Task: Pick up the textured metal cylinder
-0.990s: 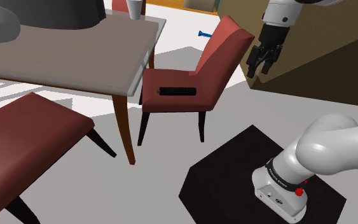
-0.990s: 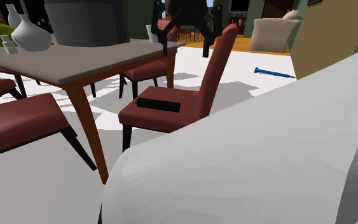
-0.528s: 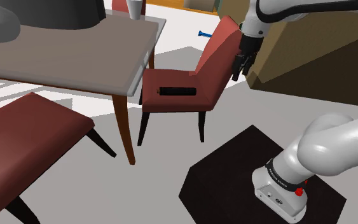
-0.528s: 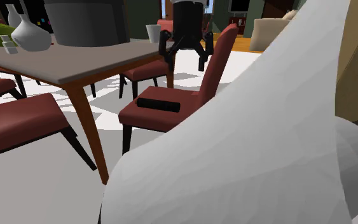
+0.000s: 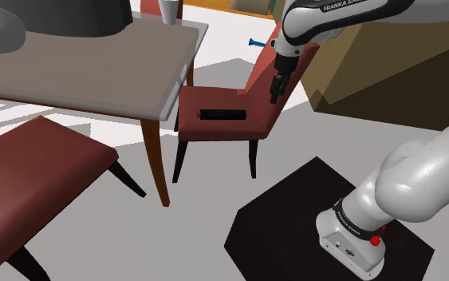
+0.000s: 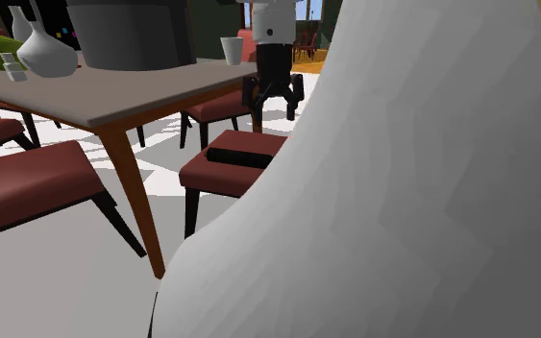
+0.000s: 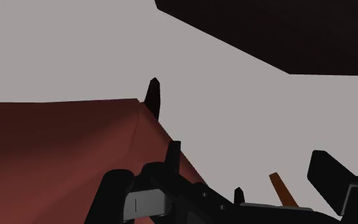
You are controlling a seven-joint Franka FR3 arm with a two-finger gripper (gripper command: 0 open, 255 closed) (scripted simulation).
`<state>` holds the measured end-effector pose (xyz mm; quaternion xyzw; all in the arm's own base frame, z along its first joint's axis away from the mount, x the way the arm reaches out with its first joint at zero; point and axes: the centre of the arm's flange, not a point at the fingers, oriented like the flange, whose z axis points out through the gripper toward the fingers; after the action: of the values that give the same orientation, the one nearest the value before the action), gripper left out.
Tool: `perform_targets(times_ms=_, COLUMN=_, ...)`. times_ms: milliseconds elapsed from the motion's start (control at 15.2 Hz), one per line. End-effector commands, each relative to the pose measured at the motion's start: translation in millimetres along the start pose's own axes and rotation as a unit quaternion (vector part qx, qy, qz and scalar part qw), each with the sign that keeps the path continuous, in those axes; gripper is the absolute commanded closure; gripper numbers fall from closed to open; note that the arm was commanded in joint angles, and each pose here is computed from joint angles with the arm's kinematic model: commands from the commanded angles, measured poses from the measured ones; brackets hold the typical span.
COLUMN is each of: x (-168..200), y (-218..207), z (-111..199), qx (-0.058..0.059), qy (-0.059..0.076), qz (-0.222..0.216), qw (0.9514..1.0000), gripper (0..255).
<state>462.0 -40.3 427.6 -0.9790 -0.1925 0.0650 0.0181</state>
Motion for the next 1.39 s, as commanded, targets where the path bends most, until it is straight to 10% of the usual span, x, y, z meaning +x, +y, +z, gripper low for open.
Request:
perform_targets(times_ms=0, x=20.8, y=4.3, z=13.6, qx=-0.004, qy=0.001, qz=-0.032, qw=0.9995, gripper=0)
perform_targets(times_ms=594, x=122.8, y=16.5, z=67.2, qx=-0.022, qy=0.005, qz=-0.164, qw=0.9862, gripper=0)
perform_targets(times_ms=1320, x=235.7, y=0.7, z=130.5, qx=-0.042, qy=0.01, qz=-0.307, qw=0.9508, gripper=0)
